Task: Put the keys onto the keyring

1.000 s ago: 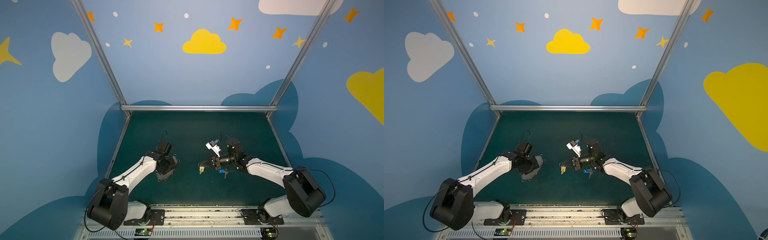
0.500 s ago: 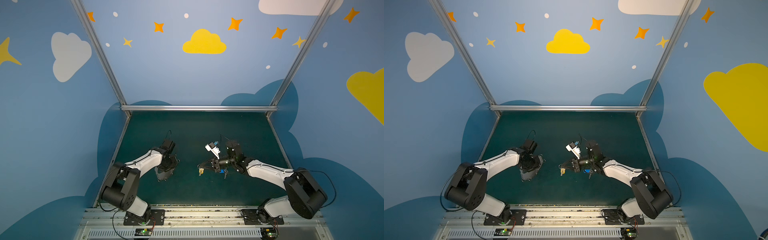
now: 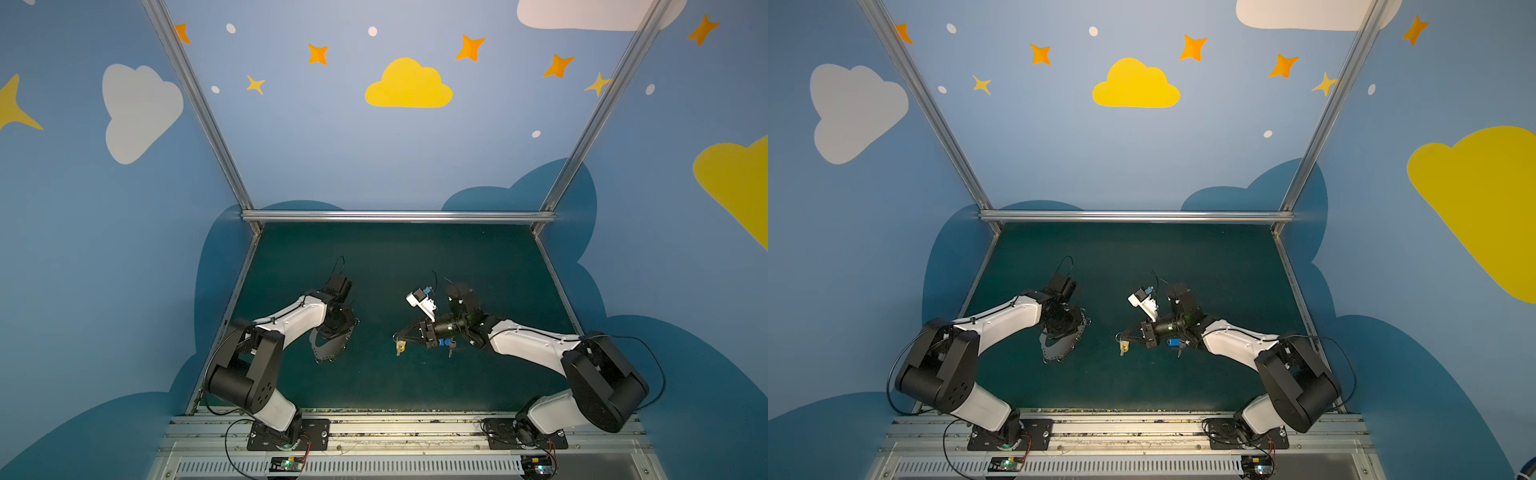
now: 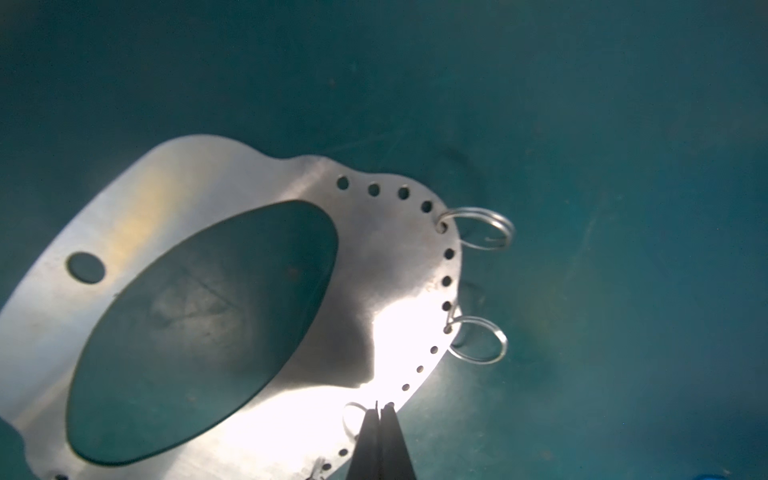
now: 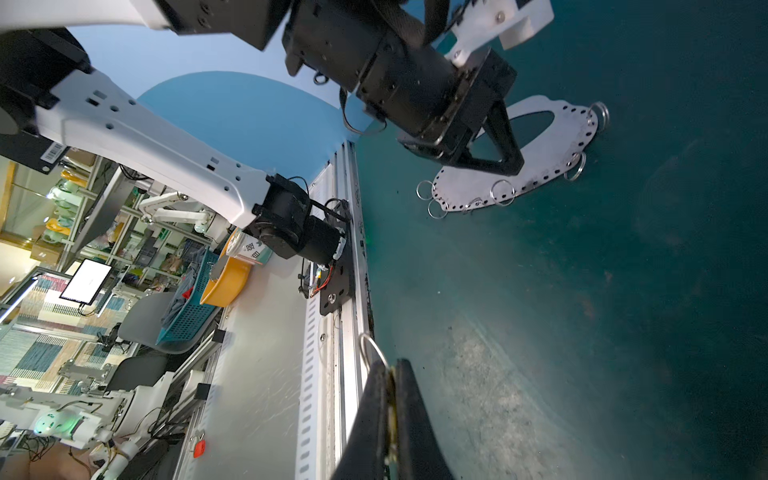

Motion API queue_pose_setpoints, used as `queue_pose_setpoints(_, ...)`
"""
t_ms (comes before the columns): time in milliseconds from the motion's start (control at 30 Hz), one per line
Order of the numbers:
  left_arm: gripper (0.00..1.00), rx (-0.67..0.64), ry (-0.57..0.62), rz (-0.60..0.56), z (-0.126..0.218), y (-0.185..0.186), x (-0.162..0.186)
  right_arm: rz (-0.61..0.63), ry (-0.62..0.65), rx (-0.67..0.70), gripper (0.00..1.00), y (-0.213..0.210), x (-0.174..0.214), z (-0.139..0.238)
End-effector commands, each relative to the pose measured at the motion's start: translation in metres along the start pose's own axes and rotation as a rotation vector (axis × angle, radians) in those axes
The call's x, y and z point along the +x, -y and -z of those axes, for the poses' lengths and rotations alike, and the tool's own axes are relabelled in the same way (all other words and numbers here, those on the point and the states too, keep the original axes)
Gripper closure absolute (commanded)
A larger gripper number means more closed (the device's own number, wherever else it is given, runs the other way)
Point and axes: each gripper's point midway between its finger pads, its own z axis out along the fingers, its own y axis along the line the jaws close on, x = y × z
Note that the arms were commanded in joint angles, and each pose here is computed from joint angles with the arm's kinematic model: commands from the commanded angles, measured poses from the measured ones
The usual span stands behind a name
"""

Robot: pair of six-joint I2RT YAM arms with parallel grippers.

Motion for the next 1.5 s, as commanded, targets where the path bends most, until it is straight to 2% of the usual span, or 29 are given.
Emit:
queue_pose_setpoints(0,0.96,0.013,-0.002,-0.004,0.002,0.005,-0.002,0.016,-0.009,0.012,1.0,0.008,0.001,-0.006)
queue_pose_setpoints(67,0.94,-0.001,-0.004,0.0,0.003,0.002,-0.001,0.01,-0.012,0.01,1.0,0.011,0.001,-0.009)
queue_pose_setpoints(167,0.75,-0.031,0.0,0.002,0.003,-0.006,0.001,0.009,-0.017,0.001,1.0,0.011,0.001,-0.011)
queue_pose_setpoints(200,0.72,-0.039,0.005,0.004,0.004,-0.009,0.002,0.009,-0.016,0.001,1.0,0.011,0.001,-0.01)
queue_pose_setpoints(333,0.69,-0.047,0.003,0.006,0.002,-0.013,0.005,0.009,-0.016,-0.002,1.0,0.01,0.001,-0.011)
queue_pose_setpoints(667,0.76,-0.018,-0.035,0.009,-0.007,-0.005,0.012,-0.001,-0.021,0.001,1.0,0.012,0.004,-0.013)
queue_pose_setpoints(1067,0.77,-0.037,-0.048,0.018,-0.009,-0.011,0.019,0.0,-0.017,0.001,1.0,0.012,0.004,-0.013)
queue_pose_setpoints(1333,0.95,-0.048,-0.044,0.009,-0.012,-0.011,0.017,0.003,-0.044,0.027,1.0,0.018,0.01,-0.02)
queue_pose_setpoints(1467,0.96,-0.04,-0.038,0.01,-0.011,-0.01,0.016,0.022,-0.071,0.044,1.0,0.023,0.015,-0.03)
